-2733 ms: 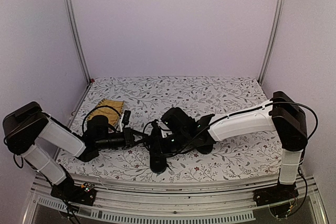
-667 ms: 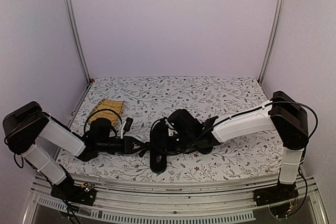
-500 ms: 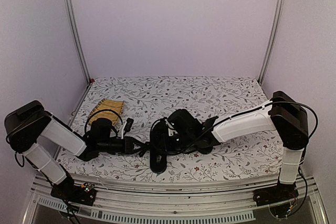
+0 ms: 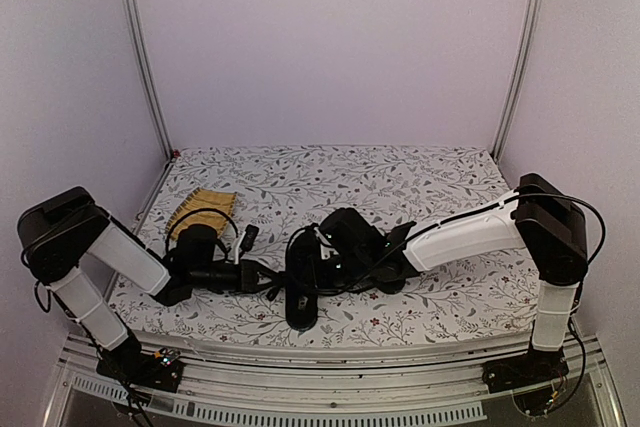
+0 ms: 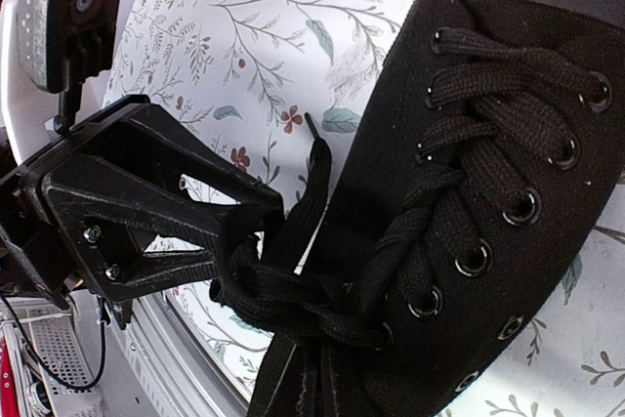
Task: Tie the shoes
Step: Cross the half-tied shoelace with the shoelace loop.
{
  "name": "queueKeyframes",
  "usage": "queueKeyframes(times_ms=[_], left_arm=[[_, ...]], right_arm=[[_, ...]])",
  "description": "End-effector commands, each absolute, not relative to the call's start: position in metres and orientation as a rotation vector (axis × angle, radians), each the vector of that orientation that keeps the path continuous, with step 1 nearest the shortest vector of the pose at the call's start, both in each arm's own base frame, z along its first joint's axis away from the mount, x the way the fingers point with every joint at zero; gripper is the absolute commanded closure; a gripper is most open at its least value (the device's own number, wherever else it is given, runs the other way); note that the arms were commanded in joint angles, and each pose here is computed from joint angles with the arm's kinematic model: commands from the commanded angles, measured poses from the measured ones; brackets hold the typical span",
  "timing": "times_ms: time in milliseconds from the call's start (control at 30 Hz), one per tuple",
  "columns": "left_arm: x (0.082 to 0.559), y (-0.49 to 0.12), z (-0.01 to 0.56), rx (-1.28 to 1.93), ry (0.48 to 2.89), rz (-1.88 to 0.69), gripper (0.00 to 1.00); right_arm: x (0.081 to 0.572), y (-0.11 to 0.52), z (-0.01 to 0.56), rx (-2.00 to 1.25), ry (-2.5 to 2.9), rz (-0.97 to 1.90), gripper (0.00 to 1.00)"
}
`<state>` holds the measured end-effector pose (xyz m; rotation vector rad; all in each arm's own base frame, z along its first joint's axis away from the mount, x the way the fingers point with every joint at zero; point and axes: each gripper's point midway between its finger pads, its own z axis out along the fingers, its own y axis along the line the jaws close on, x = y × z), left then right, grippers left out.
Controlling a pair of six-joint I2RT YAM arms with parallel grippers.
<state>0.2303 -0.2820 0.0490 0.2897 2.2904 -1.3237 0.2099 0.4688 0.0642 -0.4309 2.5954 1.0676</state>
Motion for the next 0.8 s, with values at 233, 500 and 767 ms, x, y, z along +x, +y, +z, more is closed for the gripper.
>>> queueKeyframes(times_ms=[233, 500, 767], left_arm=[[0.239, -0.295, 0.064, 0.341, 2.207, -1.403, 0.82], [0.24, -0.295, 0.071, 0.331, 2.173, -1.424, 1.0], [0.246, -0.291, 0.082, 0.34, 2.155, -1.341, 1.0]], right_arm=[[0.211, 0.467, 0.074, -0.445, 2.571, 1.079, 0.98], [0.21, 0.465, 0.078, -0.448, 2.567, 1.073, 0.98], [0.21, 0.455, 0.091, -0.465, 2.526, 1.046, 0.98]])
